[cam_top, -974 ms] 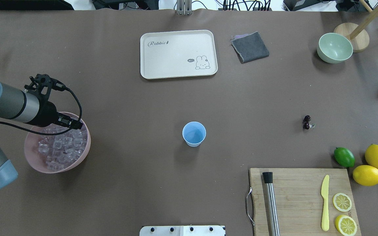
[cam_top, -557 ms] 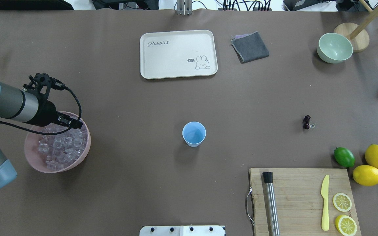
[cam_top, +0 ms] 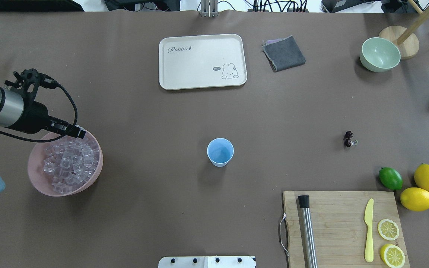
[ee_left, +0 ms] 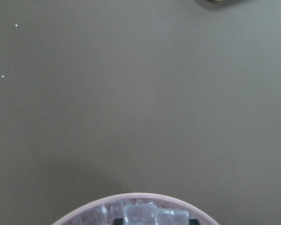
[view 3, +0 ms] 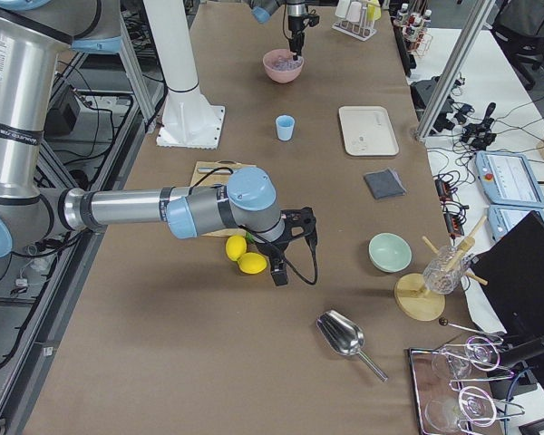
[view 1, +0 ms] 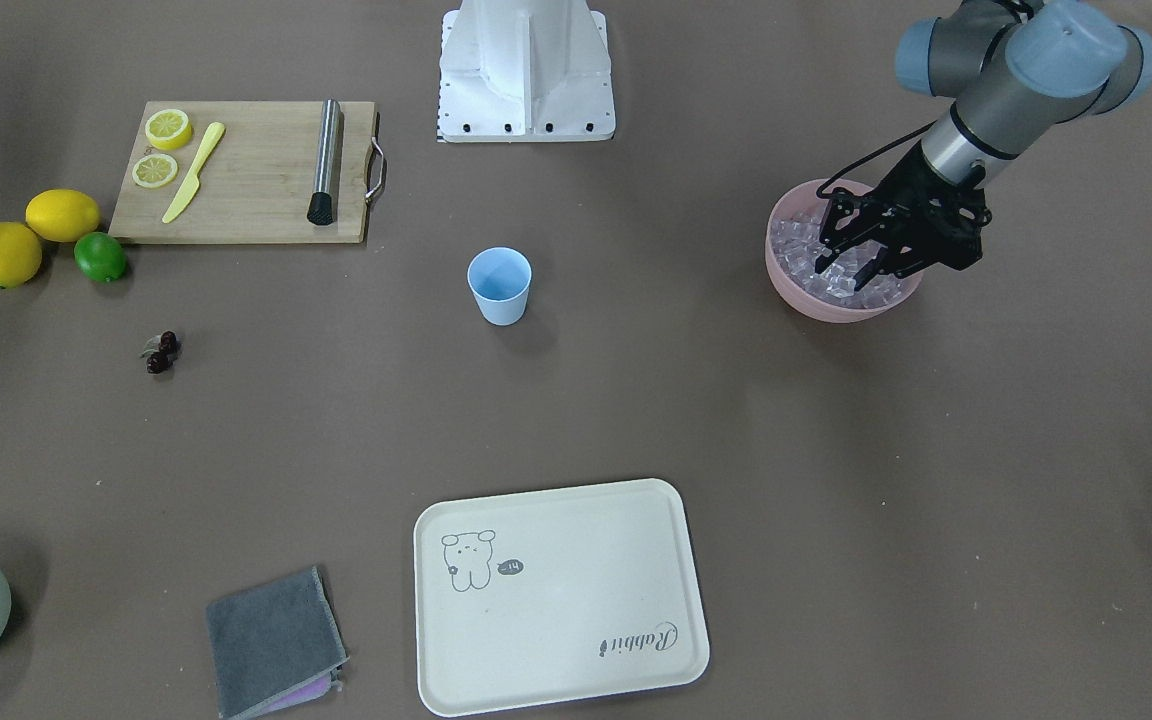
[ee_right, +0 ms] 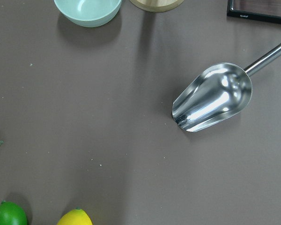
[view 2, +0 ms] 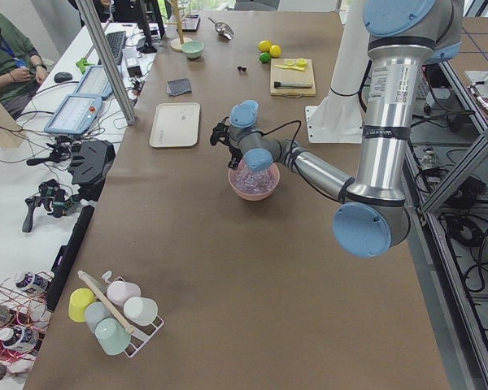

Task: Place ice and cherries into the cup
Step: 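Carry the ice cube with the left gripper to the light-blue cup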

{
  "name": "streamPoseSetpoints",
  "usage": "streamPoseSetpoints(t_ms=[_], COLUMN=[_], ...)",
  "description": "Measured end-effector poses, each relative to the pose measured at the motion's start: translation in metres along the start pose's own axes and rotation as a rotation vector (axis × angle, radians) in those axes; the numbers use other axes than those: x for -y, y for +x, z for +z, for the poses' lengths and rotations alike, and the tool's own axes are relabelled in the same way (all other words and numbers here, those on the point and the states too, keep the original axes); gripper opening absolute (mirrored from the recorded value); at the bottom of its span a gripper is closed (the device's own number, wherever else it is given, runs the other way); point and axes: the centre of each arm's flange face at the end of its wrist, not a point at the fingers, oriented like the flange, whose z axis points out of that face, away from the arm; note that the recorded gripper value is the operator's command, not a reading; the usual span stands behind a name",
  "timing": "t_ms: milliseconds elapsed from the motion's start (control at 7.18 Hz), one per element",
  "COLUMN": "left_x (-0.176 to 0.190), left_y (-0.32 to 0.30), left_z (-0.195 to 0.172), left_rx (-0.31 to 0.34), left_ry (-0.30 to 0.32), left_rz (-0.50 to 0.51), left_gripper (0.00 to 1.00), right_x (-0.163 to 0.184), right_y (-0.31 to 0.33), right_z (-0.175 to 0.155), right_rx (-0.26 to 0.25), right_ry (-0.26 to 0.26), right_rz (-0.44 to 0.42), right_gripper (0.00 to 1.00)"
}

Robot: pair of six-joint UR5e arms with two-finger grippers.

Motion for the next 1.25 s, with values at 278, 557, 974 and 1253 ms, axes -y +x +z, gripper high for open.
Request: streamPoseSetpoints(t_ms=[278,557,974,1253], left_x=[0.006,0.030,0.050,0.047], left_y=[0.009,0.045,0.161,0.234], left_z=[-0.022,-0.032,0.007,0.043], left_rx=[-0.039,-0.090,-0.147,-0.177], left_ry=[0.018,0.063,0.167,0.227], left_rz=[-0.020,-0.134,-0.260,-0.309], left_gripper=[0.17,0.15,0.14,0.12], right_x=[0.001,0.001,0.001,0.000], right_y=[-0.001,-0.001,-0.001,0.000], right_z=[-0.001,-0.001,-0.001,0.000], right_rx=[0.000,0.000,0.002,0.000], right_ry=[0.002,0.002,0.001,0.000], right_rz=[-0.001,-0.001,0.000,0.002], right_gripper=[1.00,1.00,1.00,1.00])
